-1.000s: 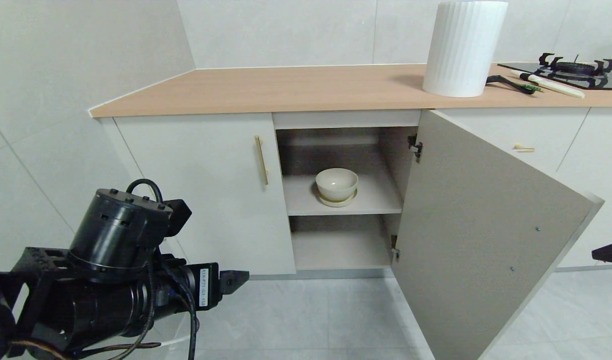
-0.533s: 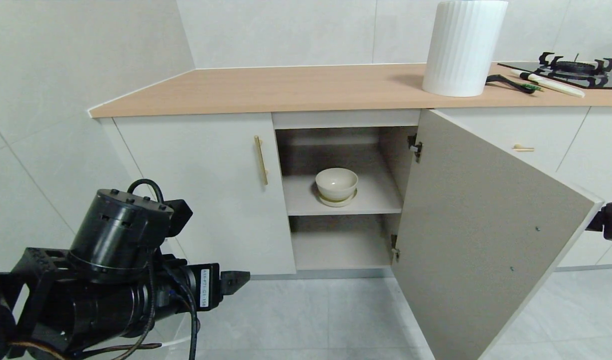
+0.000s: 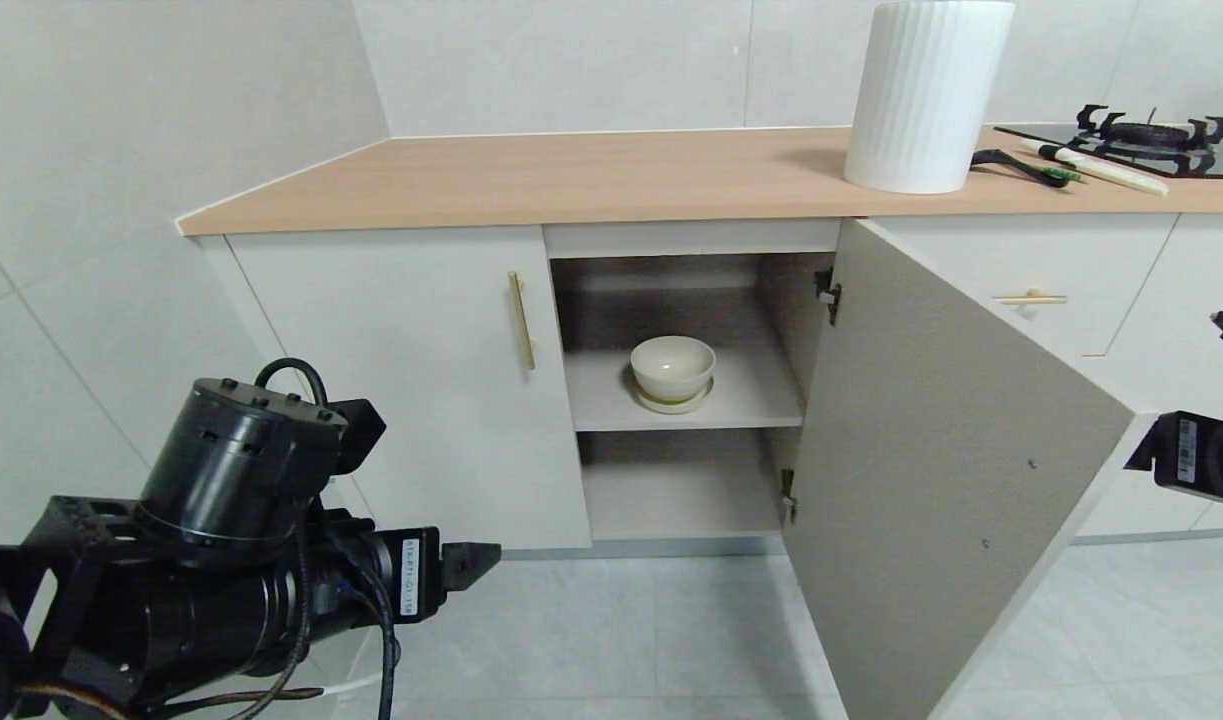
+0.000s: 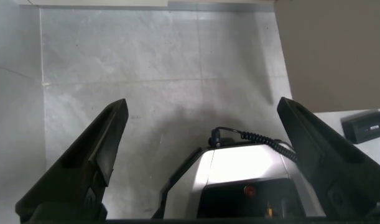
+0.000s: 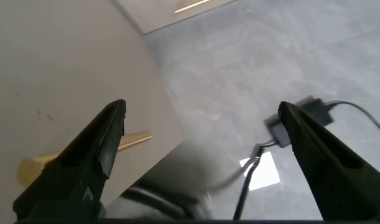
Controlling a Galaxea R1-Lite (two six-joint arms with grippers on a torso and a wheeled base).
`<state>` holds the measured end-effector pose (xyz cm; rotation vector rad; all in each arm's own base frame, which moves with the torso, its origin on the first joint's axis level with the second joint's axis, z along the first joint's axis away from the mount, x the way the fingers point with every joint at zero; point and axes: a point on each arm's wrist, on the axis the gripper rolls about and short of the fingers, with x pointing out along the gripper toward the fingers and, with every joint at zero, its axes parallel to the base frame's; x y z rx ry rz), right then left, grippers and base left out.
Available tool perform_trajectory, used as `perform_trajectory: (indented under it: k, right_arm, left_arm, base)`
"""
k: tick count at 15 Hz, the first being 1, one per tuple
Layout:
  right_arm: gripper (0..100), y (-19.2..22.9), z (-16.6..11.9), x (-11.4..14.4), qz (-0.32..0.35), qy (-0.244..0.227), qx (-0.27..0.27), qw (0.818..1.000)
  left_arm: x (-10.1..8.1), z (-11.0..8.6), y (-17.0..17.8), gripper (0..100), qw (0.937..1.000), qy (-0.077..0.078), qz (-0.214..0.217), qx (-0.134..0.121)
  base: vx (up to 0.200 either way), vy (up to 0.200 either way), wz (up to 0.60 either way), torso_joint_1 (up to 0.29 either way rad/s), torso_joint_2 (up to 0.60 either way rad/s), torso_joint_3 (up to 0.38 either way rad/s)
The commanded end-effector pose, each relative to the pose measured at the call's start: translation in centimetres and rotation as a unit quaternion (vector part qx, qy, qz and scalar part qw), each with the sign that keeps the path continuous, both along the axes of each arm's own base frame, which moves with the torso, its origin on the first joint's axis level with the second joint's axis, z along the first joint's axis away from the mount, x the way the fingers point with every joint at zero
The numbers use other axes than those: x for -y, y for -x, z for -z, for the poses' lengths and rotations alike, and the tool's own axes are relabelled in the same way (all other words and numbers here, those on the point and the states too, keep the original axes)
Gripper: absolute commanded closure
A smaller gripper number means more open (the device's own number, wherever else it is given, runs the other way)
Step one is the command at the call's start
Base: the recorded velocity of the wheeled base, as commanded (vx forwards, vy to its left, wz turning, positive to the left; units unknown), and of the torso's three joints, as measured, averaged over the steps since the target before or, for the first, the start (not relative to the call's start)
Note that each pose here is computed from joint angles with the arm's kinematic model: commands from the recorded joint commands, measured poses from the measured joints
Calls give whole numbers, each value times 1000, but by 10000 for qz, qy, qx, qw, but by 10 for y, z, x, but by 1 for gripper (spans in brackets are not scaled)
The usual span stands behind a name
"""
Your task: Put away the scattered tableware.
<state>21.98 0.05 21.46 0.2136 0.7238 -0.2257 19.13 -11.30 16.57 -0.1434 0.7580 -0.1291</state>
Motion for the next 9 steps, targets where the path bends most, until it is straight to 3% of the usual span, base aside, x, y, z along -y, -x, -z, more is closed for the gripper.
perform_trajectory:
  k: [1, 9]
  right_arm:
    - [0, 2, 2, -10, -185, -25, -30, 9998]
    - [0, 11, 13, -64, -936, -577, -124, 9939]
  left_arm:
    - [0, 0, 0, 0, 10000, 1, -7, 2]
    - [0, -1, 1, 0, 10000, 13, -5, 31]
  base:
    - [0, 0, 0, 0, 0, 0]
    - [0, 0, 0, 0, 0, 0]
